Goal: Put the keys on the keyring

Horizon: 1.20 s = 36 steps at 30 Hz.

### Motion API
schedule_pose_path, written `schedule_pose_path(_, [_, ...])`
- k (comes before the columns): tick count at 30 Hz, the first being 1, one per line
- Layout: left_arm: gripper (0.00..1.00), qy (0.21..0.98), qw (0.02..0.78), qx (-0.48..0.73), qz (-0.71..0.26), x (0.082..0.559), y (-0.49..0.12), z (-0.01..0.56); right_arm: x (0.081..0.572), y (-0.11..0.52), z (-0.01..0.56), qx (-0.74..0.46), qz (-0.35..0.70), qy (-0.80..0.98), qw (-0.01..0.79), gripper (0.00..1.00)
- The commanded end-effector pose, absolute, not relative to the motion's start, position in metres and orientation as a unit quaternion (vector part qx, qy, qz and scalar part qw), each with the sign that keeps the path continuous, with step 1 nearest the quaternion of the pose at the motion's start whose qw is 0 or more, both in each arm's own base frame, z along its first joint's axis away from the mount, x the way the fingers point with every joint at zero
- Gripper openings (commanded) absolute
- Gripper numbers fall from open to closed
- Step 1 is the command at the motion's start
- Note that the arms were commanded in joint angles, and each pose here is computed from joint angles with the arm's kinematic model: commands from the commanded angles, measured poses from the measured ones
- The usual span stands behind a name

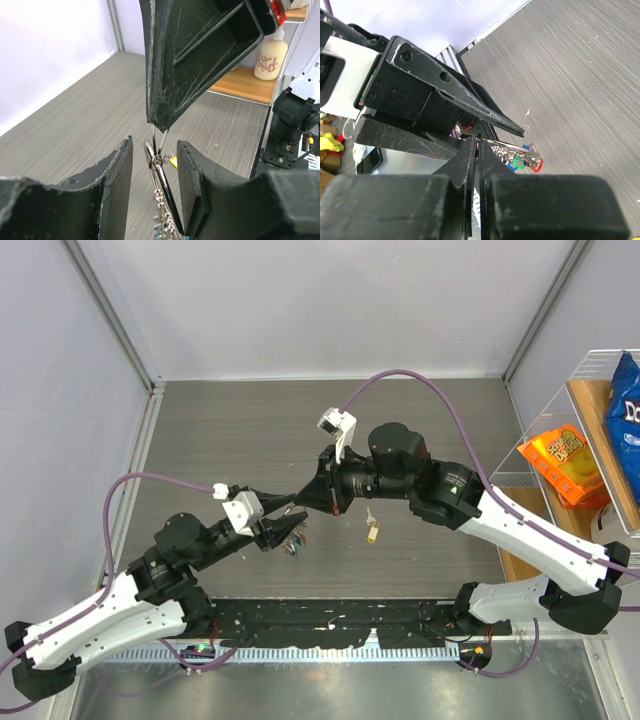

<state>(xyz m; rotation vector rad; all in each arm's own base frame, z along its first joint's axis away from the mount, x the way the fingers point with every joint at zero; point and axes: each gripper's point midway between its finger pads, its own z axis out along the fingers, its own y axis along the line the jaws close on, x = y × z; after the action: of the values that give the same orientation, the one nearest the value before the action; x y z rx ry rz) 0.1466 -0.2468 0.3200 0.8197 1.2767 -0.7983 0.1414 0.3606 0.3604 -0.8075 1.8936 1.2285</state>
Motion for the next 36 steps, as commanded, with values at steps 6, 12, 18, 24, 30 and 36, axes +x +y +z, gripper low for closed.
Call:
schedule_pose_path(6, [0.45,0.540,0.690,0.345,-0.337,0.153,-0.241,0.335,0.152,0.356,0.395,-0.282,0.471,0.735,0.397,0.06])
schedule_pose_path(12, [0.46,0.537,0.703,0.329,-0.331,0.156,-0.233,0.343,0.155,0.356,0.386,-0.287,0.450,0.752,0.387,0.06])
schedule_pose_path(18, [0.47,0.535,0.709,0.322,-0.329,0.156,-0.229,0.352,0.156,0.357,0.379,-0.287,0.443,0.759,0.382,0.06])
schedule_pose_path(24, [0.48,0.538,0.705,0.325,-0.327,0.157,-0.231,0.353,0.156,0.356,0.381,-0.287,0.440,0.759,0.386,0.06])
schedule_pose_path(30, [0.47,0.536,0.702,0.331,-0.331,0.156,-0.235,0.355,0.157,0.357,0.382,-0.285,0.438,0.760,0.387,0.06])
schedule_pose_path(36, [0.42,0.538,0.697,0.338,-0.332,0.156,-0.238,0.354,0.158,0.357,0.386,-0.285,0.439,0.757,0.391,0.06])
